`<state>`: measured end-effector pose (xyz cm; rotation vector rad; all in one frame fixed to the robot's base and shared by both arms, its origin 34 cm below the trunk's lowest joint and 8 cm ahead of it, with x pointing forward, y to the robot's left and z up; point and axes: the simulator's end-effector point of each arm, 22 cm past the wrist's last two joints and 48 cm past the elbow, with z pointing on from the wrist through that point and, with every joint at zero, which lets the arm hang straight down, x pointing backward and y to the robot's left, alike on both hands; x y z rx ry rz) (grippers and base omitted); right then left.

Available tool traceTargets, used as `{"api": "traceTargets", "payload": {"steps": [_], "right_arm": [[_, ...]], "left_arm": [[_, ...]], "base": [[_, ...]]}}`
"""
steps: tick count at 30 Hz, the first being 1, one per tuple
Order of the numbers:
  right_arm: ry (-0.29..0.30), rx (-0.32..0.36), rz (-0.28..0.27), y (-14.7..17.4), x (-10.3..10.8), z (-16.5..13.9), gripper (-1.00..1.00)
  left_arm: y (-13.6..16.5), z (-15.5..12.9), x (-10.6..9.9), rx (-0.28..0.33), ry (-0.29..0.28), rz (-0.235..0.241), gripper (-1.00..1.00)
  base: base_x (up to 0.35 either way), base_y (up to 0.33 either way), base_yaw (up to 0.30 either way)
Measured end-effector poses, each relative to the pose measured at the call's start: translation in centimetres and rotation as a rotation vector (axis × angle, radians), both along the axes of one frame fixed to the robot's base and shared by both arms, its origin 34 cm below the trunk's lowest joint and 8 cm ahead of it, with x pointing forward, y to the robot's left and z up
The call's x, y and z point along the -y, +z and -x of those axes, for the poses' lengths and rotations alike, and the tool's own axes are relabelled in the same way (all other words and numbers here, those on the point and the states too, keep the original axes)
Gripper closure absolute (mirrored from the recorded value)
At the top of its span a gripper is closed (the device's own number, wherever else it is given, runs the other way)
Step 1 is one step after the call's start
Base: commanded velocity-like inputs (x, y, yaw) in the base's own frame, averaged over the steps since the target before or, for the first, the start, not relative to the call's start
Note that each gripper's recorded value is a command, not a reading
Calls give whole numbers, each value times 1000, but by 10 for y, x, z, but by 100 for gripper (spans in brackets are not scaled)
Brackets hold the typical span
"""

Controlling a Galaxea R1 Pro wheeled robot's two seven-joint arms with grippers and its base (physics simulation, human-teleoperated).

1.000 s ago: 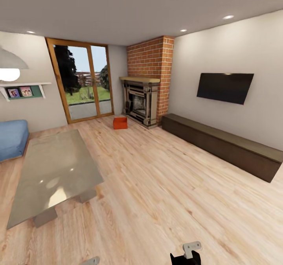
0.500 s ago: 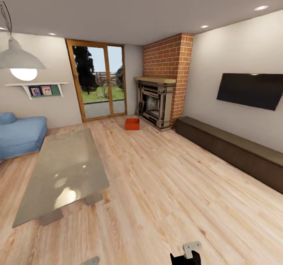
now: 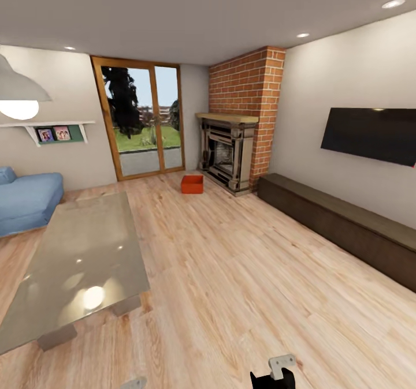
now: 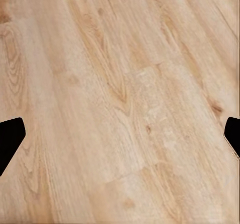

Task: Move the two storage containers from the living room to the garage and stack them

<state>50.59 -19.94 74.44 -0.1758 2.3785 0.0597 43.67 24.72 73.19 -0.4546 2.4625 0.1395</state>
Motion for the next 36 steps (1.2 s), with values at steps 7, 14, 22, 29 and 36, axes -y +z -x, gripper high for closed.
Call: {"api": "traceTargets", "payload": {"steps": [7,14,22,29,36], "right_arm": [[0,0,0,0,0,0,-100],[0,0,0,0,0,0,-100],[0,0,0,0,0,0,-100],[0,0,0,0,0,0,-100],[0,0,0,0,0,0,-100]], "left_arm": [[0,0,0,0,0,0,-100],[0,0,-1,-1,0,-1,-100],[0,0,-1,0,0,-1,-100],[0,0,-1,0,0,-1,-100],[0,0,-1,-1,0,-1,-100]], "base": [[323,-166,0],[323,-118,0],[324,-13,0],[325,0,0],[325,0,0]]}}
